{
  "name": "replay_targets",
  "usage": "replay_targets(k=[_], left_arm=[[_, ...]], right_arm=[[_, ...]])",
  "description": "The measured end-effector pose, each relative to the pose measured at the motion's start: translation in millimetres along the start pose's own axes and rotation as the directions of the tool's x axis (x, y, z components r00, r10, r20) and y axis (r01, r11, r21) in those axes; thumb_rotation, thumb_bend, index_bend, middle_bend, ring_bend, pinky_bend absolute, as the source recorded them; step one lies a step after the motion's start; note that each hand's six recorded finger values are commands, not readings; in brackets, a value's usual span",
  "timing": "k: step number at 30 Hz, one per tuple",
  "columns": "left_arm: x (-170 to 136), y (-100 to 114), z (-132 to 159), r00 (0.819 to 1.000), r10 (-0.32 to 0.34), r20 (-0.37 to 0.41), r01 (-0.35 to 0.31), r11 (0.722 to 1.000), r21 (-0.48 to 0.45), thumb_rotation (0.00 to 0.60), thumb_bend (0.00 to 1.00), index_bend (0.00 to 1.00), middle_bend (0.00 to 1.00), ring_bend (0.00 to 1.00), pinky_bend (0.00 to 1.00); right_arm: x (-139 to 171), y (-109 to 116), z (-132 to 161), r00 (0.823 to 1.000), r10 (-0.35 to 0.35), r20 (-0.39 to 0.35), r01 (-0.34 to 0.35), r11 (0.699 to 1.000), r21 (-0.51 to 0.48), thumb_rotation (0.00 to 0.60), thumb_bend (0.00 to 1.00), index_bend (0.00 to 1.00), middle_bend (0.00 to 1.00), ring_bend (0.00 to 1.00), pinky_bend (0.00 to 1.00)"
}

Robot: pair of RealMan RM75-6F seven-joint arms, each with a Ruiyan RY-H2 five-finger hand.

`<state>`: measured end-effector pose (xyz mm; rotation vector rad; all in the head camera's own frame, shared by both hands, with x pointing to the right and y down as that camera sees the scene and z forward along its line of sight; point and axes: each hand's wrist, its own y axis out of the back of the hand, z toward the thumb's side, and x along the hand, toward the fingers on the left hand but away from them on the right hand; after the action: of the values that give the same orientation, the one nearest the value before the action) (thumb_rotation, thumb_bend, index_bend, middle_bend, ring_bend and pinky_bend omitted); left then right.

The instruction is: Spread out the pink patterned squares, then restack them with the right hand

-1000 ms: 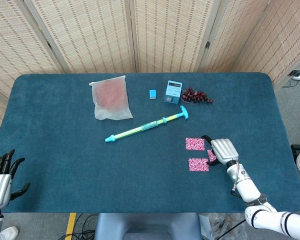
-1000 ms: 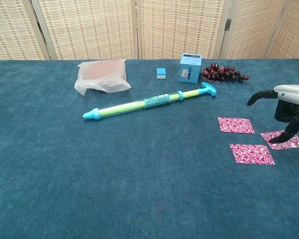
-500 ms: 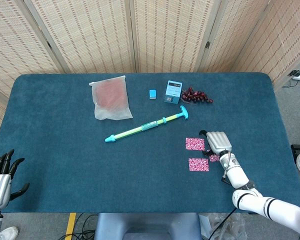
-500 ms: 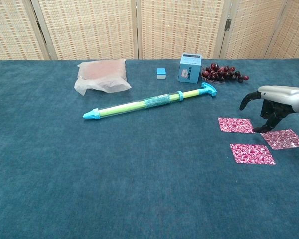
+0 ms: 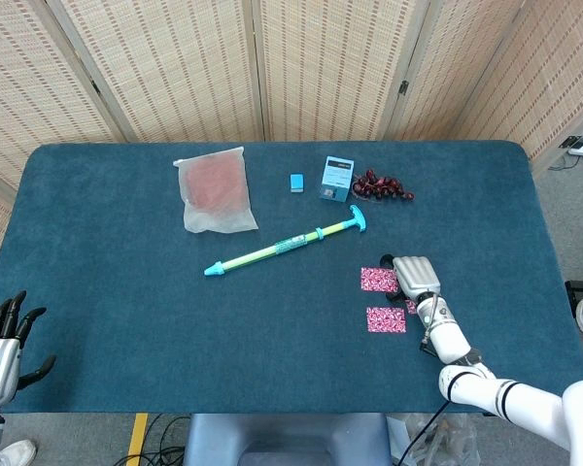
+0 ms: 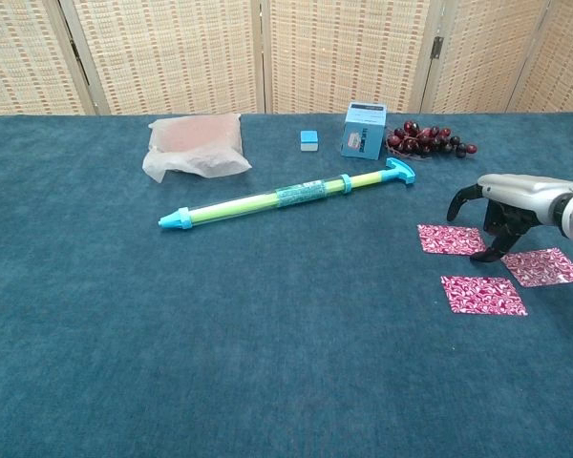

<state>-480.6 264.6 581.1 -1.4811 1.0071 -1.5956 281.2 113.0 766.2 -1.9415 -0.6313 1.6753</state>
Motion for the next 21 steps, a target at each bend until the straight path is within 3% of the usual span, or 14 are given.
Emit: replay_targets(k=[21], left_arm=[[-1.3,-1.7,-4.3,1.000,-0.001,-0.011,0.001,1.000,0.001,0.600,0.26,0.22,0.05,0.04,0.11]], right_arm=[[-5.4,-3.3,0.7,1.000,0.010,0.007,-0.010,1.000,-0.001,0.600,0.32,0.33,0.99,1.00,1.00]])
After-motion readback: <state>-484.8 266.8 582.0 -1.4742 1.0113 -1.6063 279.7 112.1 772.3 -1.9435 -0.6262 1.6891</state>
